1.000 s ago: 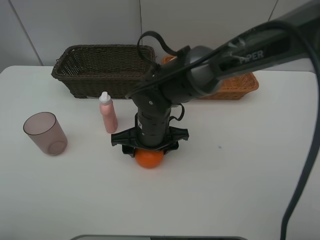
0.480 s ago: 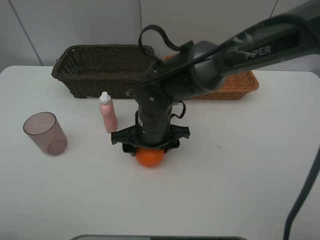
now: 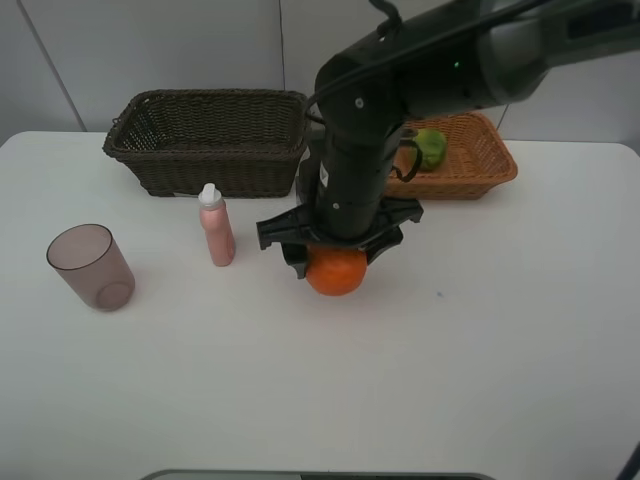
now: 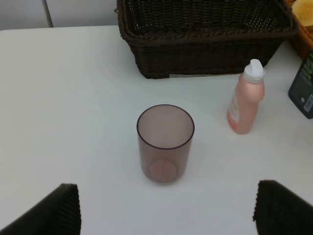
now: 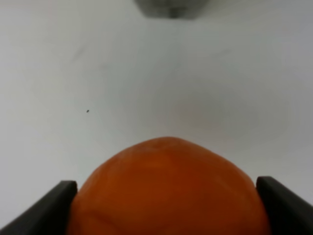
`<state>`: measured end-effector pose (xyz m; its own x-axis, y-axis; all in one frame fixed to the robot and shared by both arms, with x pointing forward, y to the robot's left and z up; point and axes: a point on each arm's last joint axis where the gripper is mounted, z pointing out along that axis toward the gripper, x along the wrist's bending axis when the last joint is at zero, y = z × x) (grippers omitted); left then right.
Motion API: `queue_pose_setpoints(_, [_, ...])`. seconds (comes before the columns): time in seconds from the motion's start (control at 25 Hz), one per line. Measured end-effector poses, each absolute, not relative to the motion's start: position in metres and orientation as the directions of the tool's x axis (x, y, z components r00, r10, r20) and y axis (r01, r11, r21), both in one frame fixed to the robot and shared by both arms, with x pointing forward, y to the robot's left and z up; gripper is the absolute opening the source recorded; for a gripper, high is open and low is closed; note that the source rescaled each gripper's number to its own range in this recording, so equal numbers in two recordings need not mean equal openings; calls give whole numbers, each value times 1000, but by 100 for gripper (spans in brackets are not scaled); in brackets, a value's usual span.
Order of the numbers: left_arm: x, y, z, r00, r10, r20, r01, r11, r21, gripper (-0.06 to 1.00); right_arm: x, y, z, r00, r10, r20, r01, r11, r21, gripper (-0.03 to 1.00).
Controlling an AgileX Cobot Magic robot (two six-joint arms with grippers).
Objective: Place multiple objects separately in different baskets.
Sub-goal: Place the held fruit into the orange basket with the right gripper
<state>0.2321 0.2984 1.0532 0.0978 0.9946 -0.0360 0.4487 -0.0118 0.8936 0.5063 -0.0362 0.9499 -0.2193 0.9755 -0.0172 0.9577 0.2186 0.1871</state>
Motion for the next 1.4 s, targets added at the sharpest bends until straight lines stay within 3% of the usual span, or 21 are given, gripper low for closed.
queue_pose_setpoints(0.32, [232,298,1053,98,995,-36,449,-12,894,91,552,-96,981,-166,986,-9,952,163,258,57])
queue_pose_setpoints(0.72, [232,298,1053,98,995,-36,449,-12,894,91,624,-132,1009,-149,988,-32,854,145,499,57])
queue_pose_setpoints(1.04, [232,298,1053,98,995,-36,449,-12,894,91,662,-122,984,-207,978,-23,753,175,634,57])
queue_pose_setpoints(1.4, [232,298,1053,98,995,-36,449,-12,894,91,681,-126,950,-236,971,-34,718,197,668,57])
